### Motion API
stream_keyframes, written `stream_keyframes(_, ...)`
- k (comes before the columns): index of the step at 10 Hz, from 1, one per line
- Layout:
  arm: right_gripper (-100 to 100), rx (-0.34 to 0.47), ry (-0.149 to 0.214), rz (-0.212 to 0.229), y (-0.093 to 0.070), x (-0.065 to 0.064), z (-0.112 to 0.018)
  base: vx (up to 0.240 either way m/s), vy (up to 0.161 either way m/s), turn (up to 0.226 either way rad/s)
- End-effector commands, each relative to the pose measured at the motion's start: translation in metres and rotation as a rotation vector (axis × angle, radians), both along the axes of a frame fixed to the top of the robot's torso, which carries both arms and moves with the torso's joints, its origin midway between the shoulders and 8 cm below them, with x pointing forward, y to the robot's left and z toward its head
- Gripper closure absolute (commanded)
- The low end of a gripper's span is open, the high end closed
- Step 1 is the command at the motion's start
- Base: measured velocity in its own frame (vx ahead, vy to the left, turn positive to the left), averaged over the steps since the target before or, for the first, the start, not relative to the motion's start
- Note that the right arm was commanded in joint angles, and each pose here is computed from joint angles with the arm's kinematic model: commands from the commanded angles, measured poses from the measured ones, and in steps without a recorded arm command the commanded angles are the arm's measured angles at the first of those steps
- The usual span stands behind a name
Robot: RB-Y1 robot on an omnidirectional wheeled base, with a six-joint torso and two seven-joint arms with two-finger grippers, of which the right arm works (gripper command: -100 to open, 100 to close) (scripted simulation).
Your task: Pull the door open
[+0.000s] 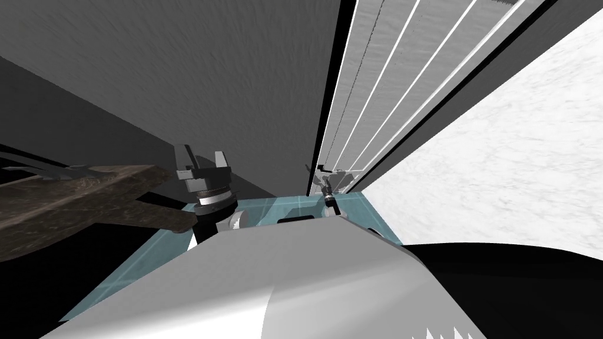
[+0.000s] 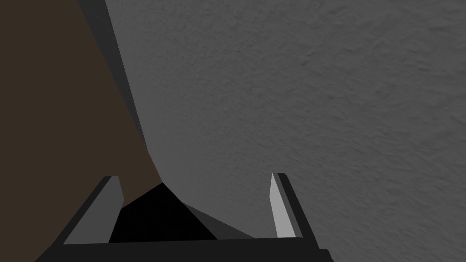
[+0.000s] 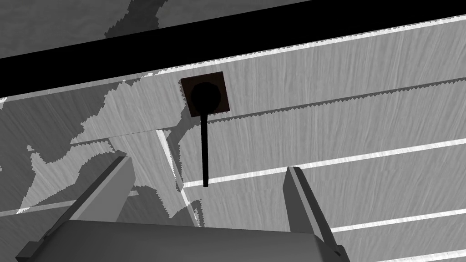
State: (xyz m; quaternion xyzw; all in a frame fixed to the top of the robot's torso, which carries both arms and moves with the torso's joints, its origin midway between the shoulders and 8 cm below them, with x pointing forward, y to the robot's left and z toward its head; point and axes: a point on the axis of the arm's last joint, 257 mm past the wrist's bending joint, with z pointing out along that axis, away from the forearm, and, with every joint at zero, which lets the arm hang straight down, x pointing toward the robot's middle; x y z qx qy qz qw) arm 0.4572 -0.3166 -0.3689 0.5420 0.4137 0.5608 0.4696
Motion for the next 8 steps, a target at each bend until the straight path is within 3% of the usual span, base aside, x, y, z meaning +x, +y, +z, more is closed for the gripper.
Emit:
stream_keyframes(1, -100, -0.003, 0.018, -0.013, -0.007, -0.003, -0.008, 0.045, -0.110, 0.117)
stream_keyframes(5, -100, -0.014, 0.064, -0.047, -0.029, -0.009, -0.026, 0.050, -0.121, 0.115)
stream_keyframes(6, -100, -0.011, 0.052, -0.039, -0.025, -0.006, -0.022, 0.035, -0.074, 0.038)
stream_keyframes(8, -100, -0.009, 0.056, -0.065, -0.044, -0.017, -0.025, 0.168, 0.007, 0.111)
